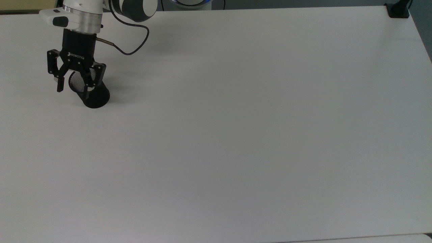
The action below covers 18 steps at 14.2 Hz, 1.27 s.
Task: Insert the marker
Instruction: 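Lower the marker into the cup and open the gripper, then raise the open gripper up and away from the cup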
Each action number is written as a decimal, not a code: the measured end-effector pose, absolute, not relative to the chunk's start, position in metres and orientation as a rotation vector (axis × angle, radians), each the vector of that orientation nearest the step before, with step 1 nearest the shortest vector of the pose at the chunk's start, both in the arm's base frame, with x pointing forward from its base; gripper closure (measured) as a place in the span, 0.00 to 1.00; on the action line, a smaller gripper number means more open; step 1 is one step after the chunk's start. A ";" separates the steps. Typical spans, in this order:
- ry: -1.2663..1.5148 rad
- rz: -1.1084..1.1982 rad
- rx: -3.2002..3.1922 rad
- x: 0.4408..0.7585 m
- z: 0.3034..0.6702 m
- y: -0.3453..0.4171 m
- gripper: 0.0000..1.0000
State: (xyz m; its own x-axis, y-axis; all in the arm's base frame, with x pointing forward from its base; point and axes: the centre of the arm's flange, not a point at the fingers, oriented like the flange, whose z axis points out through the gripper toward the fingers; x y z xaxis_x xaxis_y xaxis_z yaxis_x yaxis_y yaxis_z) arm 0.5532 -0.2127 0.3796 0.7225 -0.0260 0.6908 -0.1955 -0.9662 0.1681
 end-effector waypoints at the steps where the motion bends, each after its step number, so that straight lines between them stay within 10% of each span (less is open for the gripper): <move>1: -0.187 1.083 2.698 0.553 0.381 -0.212 0.15; 2: -0.200 1.094 2.696 0.554 0.384 -0.212 0.01; 18: -0.344 0.313 3.201 0.546 0.597 -0.205 0.00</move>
